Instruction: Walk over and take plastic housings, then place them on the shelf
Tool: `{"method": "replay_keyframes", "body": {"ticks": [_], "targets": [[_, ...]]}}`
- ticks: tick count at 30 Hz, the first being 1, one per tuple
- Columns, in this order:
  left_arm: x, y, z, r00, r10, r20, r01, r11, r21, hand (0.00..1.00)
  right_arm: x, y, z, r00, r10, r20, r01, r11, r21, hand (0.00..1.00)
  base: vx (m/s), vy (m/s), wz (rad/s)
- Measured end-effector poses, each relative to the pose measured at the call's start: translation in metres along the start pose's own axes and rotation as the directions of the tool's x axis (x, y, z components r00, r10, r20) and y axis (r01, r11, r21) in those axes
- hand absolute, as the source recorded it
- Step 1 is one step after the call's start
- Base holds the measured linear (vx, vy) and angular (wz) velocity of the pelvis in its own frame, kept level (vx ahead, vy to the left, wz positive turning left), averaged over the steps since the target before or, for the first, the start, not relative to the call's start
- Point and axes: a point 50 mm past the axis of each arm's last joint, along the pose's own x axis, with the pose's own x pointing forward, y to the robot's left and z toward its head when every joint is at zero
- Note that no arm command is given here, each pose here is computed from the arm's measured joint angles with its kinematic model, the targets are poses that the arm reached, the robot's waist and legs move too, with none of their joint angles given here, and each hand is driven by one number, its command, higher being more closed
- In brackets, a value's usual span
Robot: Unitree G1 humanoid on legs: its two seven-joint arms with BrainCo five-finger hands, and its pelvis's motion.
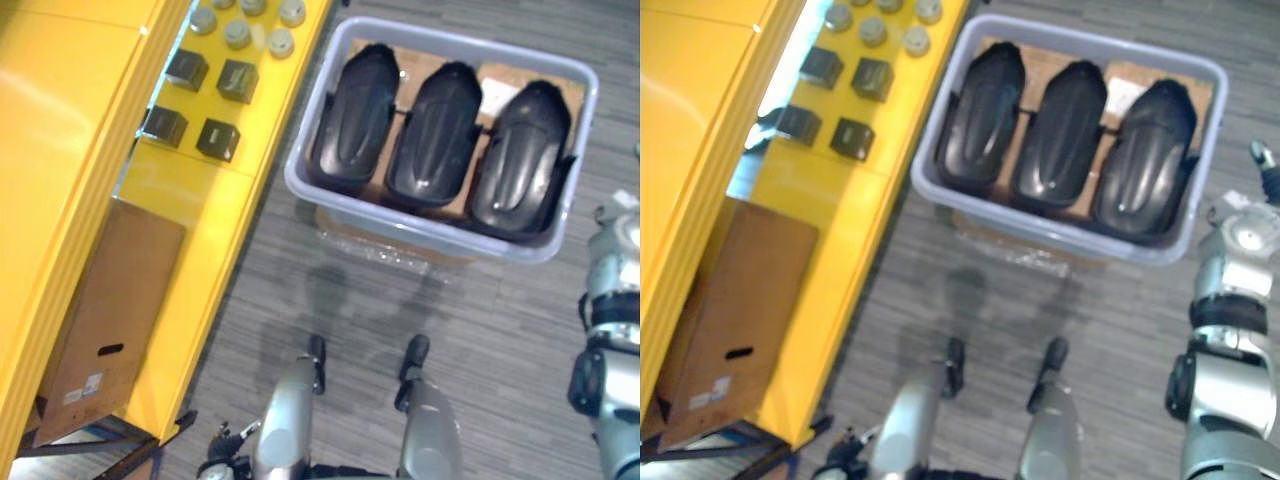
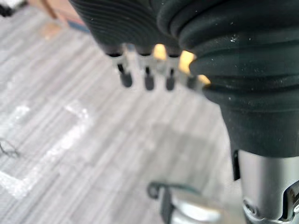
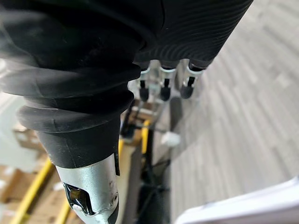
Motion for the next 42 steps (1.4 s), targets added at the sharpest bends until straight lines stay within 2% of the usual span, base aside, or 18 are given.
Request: {"method": "replay_keyframes", "body": {"ticks": [5,14,16,20,25,32,39,42], "targets": [[0.003,-0.008,0.013,0.999,-0.036,0.034,0.037,0.999,-0.032,0.00,0.008,-0.013,0.001,0.998,-0.056,-0.018,0.054,0.996,-0.065,0.00,-0.10,0.044,0.04],[0.003,-0.011,0.018,0.997,-0.063,0.053,0.065,0.997,-0.042,0.00,0.007,-0.011,-0.008,0.999,-0.028,-0.043,0.023,0.992,-0.121,0.00,-0.03,0.022,0.05],[0.003,-0.012,0.018,0.996,-0.065,0.055,0.067,0.997,-0.042,0.00,0.009,-0.012,0.000,0.998,-0.060,-0.016,0.058,0.993,-0.104,0.00,0.00,0.024,0.11],[0.003,-0.016,0.018,0.995,-0.082,0.058,0.084,0.996,-0.025,0.00,0.013,-0.011,0.032,0.981,-0.132,0.140,0.144,0.986,-0.080,0.00,0.00,0.018,0.06],[0.003,-0.017,0.019,0.994,-0.090,0.059,0.091,0.996,-0.020,0.00,0.014,-0.010,0.063,0.959,-0.134,0.249,0.145,0.989,-0.025,0.00,0.00,0.000,0.00],[0.003,-0.017,0.018,0.994,-0.094,0.057,0.095,0.995,-0.019,0.00,0.013,0.000,0.054,0.980,-0.010,0.199,0.035,0.992,-0.121,0.00,0.00,0.000,0.01],[0.002,-0.021,0.018,0.993,-0.103,0.051,0.106,0.993,-0.057,0.00,0.018,-0.006,0.030,0.998,-0.015,0.065,0.028,0.978,-0.206,0.00,0.00,0.000,0.00],[0.001,-0.023,0.017,0.993,-0.109,0.048,0.111,0.992,-0.061,0.00,0.021,-0.005,0.036,0.998,-0.018,0.060,0.031,0.974,-0.224,0.00,0.02,0.005,0.10]]}}
